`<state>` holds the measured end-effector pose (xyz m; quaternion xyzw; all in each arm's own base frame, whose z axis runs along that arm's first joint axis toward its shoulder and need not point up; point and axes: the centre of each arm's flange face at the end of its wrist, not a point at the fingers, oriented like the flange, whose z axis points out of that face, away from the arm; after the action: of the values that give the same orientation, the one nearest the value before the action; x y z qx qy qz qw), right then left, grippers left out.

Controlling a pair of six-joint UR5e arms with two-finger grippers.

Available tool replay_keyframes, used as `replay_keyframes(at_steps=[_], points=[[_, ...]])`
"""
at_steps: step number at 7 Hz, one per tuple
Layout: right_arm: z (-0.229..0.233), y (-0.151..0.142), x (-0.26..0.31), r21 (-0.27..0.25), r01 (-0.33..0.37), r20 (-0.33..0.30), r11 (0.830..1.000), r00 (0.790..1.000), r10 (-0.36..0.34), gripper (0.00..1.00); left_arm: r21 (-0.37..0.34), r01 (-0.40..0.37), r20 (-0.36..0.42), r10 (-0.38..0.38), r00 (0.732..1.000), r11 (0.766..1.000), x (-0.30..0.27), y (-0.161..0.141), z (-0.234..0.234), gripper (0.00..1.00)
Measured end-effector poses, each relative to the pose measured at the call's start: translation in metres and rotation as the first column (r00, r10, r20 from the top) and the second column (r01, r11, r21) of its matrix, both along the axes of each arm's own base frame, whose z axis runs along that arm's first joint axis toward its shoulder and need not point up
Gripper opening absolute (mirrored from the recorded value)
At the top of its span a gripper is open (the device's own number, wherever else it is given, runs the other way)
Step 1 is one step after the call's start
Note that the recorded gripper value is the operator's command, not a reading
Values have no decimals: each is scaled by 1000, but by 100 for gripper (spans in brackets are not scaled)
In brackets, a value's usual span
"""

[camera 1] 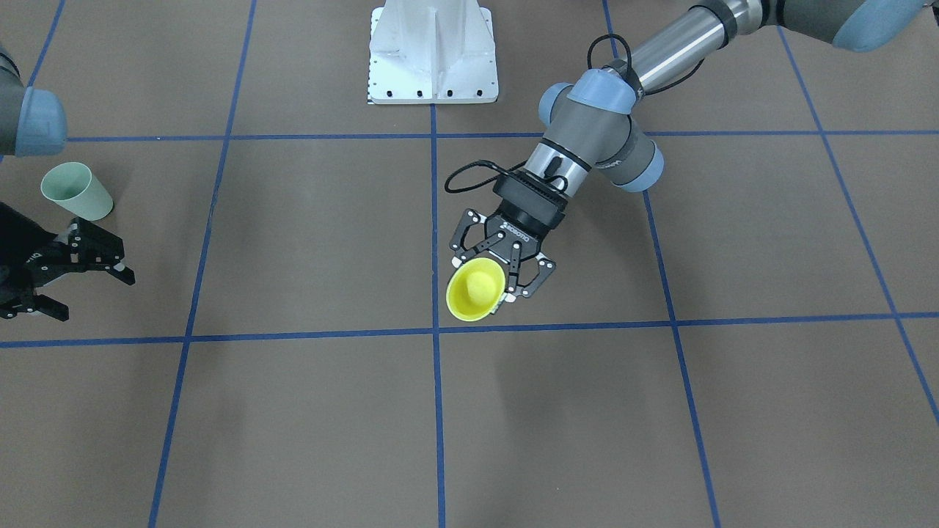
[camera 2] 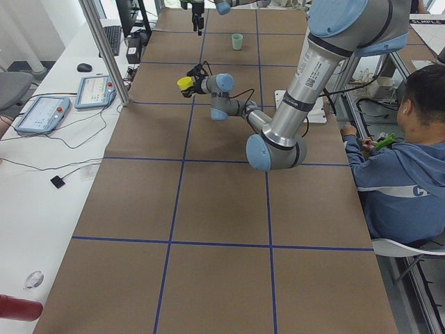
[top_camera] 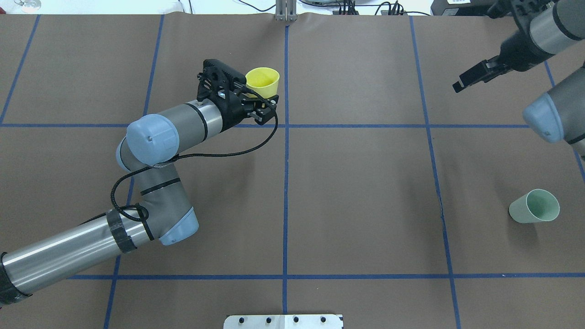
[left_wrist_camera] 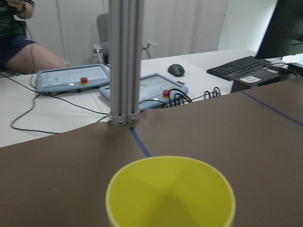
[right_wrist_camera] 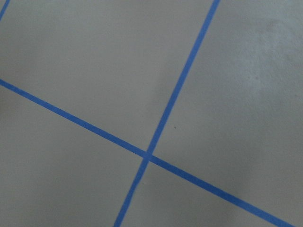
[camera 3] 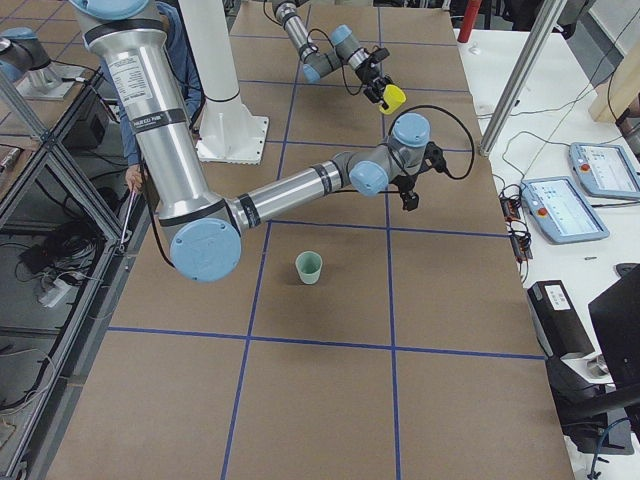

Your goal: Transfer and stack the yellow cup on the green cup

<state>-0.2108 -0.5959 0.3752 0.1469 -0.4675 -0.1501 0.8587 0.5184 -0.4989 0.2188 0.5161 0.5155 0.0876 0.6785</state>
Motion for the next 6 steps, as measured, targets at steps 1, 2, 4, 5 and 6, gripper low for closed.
replay_keyframes(at_steps=[1,2,4,5,6], points=[[-37,-7,-17,-34,-21,15,999,1000,22,100,62,-90,4,90,996,994,8,9,-13,0],[-66,-6,-33,-71,-39,36,997,998,42,100,88,-140,28,138,990,986,16,14,-19,0],[-112,11,-68,-140,-49,84,989,995,61,100,118,-165,48,160,986,979,25,18,-33,0],[-132,23,-87,-177,-44,107,983,992,63,99,164,-162,45,157,987,973,25,19,-46,0],[-148,34,-105,-216,-32,126,976,990,60,98,224,-156,43,150,988,962,24,22,-57,0]])
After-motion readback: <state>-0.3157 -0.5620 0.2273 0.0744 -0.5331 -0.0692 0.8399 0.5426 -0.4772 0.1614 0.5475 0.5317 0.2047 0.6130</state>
